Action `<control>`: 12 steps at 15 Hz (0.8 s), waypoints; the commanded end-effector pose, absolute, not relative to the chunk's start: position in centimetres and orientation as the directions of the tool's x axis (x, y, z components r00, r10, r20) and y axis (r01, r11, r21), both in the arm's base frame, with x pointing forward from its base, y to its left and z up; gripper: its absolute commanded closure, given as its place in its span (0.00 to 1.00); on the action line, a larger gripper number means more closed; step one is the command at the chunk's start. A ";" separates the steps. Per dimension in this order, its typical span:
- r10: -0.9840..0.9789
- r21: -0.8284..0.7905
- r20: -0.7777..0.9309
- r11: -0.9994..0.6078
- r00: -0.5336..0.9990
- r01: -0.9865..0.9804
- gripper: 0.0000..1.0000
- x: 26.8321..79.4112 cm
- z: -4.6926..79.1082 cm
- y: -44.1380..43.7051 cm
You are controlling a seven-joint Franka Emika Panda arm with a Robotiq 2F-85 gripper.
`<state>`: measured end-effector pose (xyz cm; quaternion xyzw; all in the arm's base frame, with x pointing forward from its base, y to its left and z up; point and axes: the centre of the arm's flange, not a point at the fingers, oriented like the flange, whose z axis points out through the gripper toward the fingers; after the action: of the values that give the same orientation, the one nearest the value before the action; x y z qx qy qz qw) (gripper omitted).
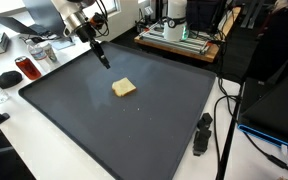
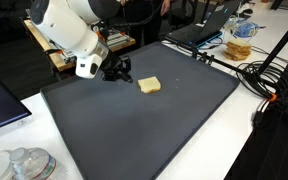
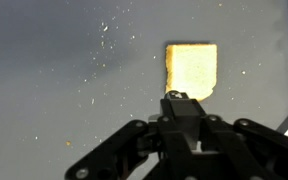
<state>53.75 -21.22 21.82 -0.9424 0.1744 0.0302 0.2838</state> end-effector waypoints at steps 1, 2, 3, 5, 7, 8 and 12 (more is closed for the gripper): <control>-0.373 -0.573 -0.102 -0.736 0.922 -0.361 0.95 49.0 23.1 -19.9; -0.378 -0.582 -0.100 -0.729 0.921 -0.362 0.95 48.5 23.3 -19.7; -0.393 -0.586 -0.094 -0.721 0.915 -0.370 0.95 48.2 23.4 -19.5; -0.429 -0.583 -0.089 -0.709 0.899 -0.396 0.95 47.8 23.8 -18.7; -0.457 -0.567 -0.078 -0.711 0.886 -0.417 0.95 47.6 24.3 -17.8; -0.470 -0.553 -0.072 -0.715 0.880 -0.427 0.95 47.5 24.5 -17.2; -0.490 -0.477 -0.059 -0.751 0.869 -0.456 0.95 47.9 25.5 -14.6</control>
<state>48.85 -16.97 24.07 -0.9319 0.2363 -0.0307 0.2736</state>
